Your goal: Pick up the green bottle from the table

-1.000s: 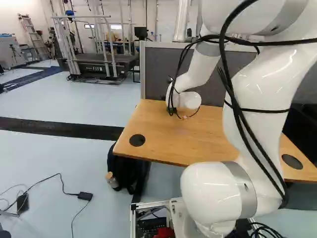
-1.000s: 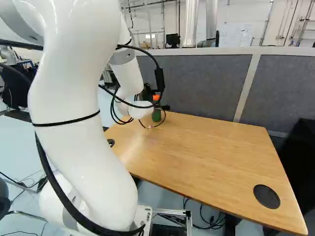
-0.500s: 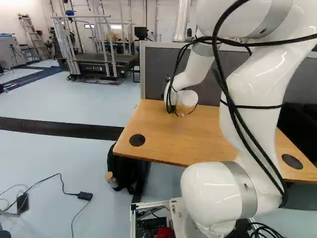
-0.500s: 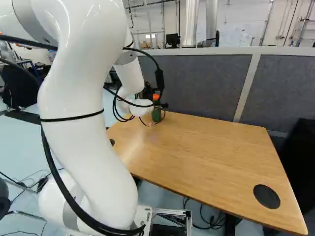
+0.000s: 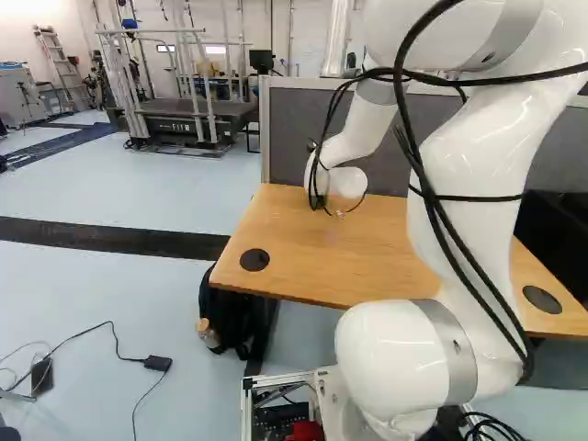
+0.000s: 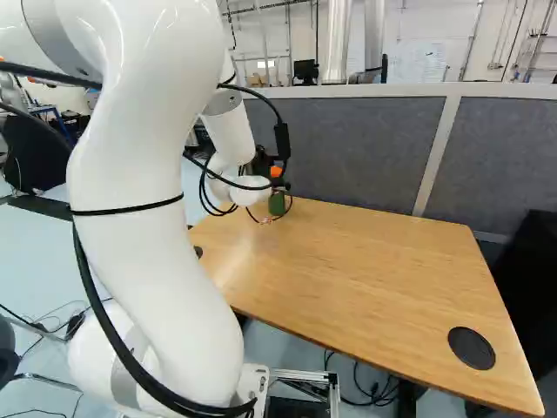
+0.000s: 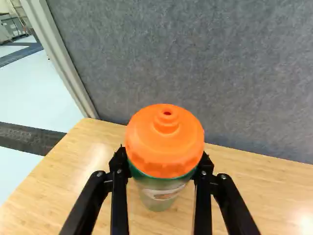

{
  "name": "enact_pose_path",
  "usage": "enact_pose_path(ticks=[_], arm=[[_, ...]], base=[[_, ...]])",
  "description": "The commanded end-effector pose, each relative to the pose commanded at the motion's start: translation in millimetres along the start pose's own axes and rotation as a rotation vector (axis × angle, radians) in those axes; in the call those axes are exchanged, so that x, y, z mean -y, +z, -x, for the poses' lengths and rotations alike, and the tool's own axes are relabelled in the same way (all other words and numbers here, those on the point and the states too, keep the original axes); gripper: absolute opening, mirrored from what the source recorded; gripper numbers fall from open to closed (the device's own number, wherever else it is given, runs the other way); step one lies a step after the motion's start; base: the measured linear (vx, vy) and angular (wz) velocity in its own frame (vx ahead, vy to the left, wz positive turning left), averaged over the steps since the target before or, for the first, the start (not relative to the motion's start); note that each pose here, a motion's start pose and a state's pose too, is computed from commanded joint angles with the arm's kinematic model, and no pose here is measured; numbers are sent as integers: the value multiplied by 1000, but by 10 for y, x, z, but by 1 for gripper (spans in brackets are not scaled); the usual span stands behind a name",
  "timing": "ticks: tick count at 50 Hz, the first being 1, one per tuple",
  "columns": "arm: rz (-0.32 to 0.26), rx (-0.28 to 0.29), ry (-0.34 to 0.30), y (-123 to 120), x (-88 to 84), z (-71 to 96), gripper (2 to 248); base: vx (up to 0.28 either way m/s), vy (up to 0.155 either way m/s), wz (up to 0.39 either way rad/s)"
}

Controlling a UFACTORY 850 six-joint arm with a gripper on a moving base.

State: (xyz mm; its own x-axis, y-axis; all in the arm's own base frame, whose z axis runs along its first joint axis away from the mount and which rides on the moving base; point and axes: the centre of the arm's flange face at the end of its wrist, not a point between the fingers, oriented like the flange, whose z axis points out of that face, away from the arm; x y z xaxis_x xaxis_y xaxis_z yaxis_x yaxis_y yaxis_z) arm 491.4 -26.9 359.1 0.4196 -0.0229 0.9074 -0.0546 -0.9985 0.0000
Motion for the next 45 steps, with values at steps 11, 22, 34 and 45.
enact_pose_path(ticks=[11,22,34,45], arm=[[0,-12,0,-35,0,-52,21],[0,-35,0,-101,0,-149,21],[0,-61,0,-175,0,-260,21],[-1,-84,0,-280,5,-348,21]], base=[[0,0,0],[0,0,0],[0,0,0],[0,0,0]])
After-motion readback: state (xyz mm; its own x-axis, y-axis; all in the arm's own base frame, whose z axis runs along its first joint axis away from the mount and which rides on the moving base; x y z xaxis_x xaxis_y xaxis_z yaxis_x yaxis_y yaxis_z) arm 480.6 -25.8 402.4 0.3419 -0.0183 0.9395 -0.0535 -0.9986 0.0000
